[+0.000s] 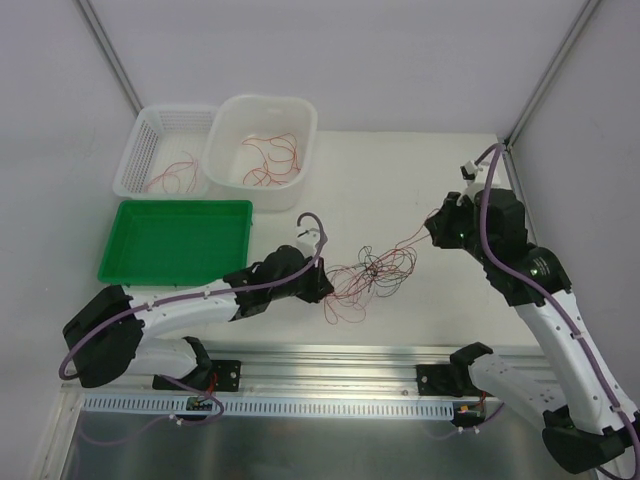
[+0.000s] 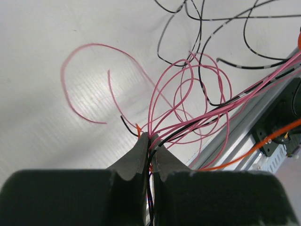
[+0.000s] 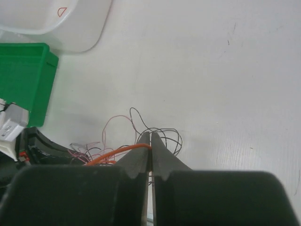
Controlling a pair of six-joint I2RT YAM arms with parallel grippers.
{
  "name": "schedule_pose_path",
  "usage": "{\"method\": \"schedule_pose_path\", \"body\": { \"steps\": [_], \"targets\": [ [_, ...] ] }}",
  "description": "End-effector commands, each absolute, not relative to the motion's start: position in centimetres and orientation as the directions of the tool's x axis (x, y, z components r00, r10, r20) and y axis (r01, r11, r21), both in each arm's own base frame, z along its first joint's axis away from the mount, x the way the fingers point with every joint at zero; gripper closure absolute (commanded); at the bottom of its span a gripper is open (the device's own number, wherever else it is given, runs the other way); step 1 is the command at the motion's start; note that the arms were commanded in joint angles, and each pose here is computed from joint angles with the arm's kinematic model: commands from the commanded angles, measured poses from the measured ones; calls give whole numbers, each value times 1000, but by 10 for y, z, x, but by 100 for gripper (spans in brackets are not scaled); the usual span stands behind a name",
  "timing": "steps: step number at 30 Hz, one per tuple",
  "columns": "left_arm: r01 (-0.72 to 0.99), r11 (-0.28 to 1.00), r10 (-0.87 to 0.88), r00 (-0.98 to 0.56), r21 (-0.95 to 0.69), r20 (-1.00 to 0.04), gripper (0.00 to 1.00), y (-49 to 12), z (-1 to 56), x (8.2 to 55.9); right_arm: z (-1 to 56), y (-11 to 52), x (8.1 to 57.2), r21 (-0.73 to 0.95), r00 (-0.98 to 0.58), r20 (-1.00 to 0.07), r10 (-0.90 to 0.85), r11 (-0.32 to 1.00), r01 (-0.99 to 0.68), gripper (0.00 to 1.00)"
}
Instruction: Untangle the cables
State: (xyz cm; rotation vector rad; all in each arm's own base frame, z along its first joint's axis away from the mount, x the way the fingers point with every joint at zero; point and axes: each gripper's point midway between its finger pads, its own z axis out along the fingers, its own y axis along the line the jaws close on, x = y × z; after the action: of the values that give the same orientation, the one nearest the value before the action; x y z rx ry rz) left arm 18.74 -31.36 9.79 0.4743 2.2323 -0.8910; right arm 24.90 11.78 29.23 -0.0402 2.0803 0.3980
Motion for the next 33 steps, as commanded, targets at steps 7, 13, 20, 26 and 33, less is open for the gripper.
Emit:
{"method": "schedule_pose_path", "body": {
  "steps": [7,13,20,26,33],
  "targets": [
    [31,905,-243,-782,-424,-574,100,-214,58,224,305,66,250,217,-479,-861,171,975,-42,99],
    [-150,903,-367,-755,-402,-544,100,-167,39,222,353,41,248,241,-383,-896,224,971,4,99],
    [-186,915,-362,-769,-357,-527,100,-160,31,220,430,27,251,292,-199,-937,287,957,8,99],
    [-218,923,-357,-794,-317,-492,100,-155,14,213,506,35,256,324,-73,-945,318,942,-84,99],
    [-109,922,-294,-823,-373,-487,100,-173,27,211,511,102,268,457,-228,-889,396,798,-392,99]
  ]
}}
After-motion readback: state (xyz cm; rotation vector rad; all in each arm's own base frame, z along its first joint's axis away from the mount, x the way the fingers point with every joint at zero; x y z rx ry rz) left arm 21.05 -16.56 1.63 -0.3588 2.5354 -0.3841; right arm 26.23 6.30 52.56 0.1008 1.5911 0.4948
